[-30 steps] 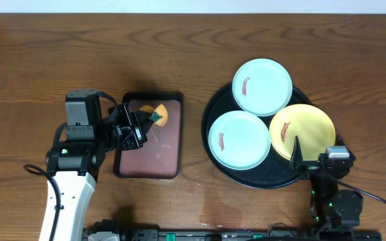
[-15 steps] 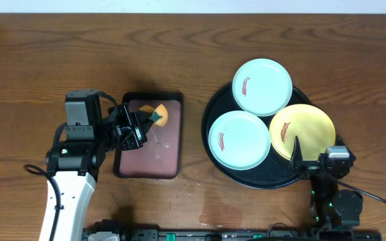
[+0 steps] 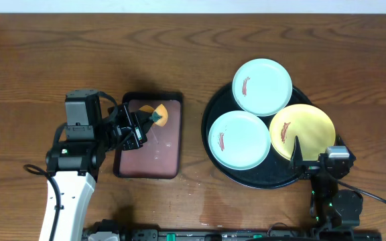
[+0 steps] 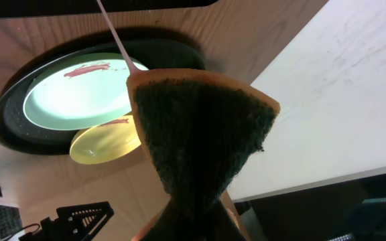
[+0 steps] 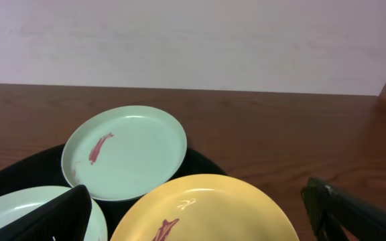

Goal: Clean dirty plates on tray and stack at the side

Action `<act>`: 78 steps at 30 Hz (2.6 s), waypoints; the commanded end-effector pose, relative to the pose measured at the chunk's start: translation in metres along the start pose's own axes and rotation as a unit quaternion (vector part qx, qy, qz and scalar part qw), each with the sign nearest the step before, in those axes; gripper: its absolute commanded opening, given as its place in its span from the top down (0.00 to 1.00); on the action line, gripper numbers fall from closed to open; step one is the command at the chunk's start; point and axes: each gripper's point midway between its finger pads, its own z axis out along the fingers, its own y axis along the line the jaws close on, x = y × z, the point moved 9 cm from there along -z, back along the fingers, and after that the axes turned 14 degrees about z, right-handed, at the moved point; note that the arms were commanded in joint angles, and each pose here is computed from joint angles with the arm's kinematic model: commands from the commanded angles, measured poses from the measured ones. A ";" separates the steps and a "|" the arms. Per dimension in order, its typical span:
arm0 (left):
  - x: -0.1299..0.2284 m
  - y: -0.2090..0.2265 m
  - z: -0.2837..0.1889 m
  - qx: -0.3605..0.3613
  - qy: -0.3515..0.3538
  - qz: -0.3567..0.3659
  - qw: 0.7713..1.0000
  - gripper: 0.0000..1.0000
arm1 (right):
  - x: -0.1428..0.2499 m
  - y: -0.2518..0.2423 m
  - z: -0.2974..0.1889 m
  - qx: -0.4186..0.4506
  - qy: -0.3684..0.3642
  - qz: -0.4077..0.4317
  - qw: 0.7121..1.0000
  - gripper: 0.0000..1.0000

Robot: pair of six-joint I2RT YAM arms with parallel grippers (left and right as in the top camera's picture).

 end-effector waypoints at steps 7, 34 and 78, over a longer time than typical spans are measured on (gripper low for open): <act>0.002 -0.006 -0.004 0.011 -0.001 0.015 1.000 0.92 | 0.001 -0.001 0.000 0.005 0.000 -0.004 1.000 0.01; 0.002 -0.006 -0.004 0.011 -0.001 0.021 1.000 0.92 | 0.001 -0.001 0.000 0.005 0.000 -0.004 1.000 0.01; -0.029 0.018 0.008 -0.093 -0.122 0.096 0.984 0.92 | 0.001 -0.001 0.000 0.005 0.000 -0.004 1.000 0.01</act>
